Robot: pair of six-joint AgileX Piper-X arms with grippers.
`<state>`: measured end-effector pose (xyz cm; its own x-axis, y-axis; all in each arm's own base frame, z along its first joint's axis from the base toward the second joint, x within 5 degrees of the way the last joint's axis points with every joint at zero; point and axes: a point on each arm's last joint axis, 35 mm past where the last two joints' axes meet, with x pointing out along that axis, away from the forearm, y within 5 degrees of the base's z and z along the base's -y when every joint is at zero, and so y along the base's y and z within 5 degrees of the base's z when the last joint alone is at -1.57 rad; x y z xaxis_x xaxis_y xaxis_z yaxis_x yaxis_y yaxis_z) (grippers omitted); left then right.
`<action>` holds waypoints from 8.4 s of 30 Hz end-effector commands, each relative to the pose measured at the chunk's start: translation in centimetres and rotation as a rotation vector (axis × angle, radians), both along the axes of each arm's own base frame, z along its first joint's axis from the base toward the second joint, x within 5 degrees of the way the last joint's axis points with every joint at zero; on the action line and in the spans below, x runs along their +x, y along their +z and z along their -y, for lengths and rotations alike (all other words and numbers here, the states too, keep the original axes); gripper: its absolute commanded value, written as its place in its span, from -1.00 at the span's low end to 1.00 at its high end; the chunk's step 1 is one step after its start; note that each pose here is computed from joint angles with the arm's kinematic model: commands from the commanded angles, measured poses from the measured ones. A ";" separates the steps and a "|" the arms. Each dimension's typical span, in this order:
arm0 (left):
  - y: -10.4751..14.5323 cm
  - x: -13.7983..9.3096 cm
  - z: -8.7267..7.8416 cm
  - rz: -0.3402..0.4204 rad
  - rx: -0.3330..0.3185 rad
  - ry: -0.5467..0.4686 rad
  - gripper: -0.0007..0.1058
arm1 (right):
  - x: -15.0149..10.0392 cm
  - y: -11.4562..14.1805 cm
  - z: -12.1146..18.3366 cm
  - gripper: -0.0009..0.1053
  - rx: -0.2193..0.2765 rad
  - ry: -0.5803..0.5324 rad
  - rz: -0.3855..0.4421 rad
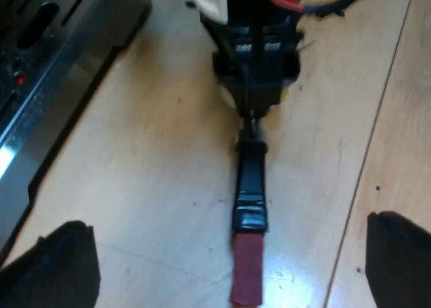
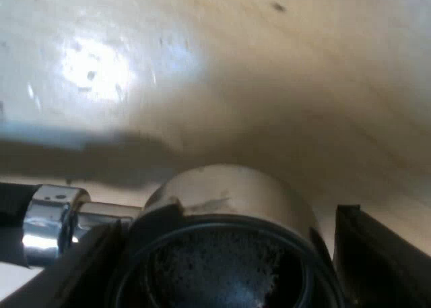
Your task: Put the handle in the coffee machine
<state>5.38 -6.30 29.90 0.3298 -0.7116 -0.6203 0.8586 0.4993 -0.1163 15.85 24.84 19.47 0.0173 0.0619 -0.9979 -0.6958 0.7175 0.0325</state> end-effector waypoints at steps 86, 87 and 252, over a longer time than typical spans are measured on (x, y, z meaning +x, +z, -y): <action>-6.0 3.1 5.1 -0.169 0.059 -0.206 0.54 | -1.8 8.6 2.3 -0.98 0.100 -0.087 -0.011; -6.1 3.0 5.1 -0.171 0.061 -0.206 0.54 | -1.8 8.7 2.3 -0.98 0.101 -0.084 -0.010; -9.3 4.4 3.7 0.071 0.020 -0.383 -0.98 | -3.1 0.5 4.2 0.98 0.364 -0.363 0.066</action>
<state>9.79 -9.87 20.35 0.0903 -0.7597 -0.6439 0.9848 0.1645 -0.0560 12.86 20.77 20.05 0.1778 0.3754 -0.9097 -0.4273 0.8622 0.2723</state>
